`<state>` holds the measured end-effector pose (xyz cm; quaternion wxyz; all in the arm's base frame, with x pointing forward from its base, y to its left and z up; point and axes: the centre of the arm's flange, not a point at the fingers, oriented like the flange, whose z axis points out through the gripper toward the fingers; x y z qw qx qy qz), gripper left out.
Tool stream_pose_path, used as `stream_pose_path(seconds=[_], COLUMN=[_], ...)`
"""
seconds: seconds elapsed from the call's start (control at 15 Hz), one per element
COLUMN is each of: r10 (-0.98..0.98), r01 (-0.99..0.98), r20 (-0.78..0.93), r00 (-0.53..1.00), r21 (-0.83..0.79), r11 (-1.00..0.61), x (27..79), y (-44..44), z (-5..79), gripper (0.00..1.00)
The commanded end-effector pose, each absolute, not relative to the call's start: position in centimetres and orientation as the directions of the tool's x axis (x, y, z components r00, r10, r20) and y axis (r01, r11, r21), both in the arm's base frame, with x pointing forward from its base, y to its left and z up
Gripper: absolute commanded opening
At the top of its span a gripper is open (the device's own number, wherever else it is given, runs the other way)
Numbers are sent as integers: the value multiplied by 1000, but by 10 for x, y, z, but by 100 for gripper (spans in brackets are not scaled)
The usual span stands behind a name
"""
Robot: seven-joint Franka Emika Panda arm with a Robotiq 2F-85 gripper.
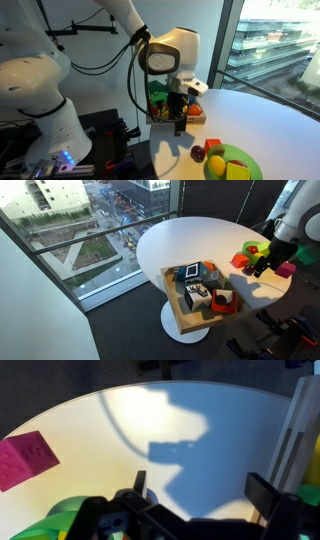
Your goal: Put the plum plush toy in the green bowl
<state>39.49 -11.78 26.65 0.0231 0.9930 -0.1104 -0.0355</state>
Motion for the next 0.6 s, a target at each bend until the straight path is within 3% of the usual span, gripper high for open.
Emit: stream_pose_path(seconds=[0.0, 0.53], r10=[-277, -357], r01=[-271, -350], r20=[-67, -50], r00=[958, 933], r21=[89, 115], r11=[-958, -930], x=[420, 446], y=[-137, -168], z=[253, 234], gripper=[100, 100])
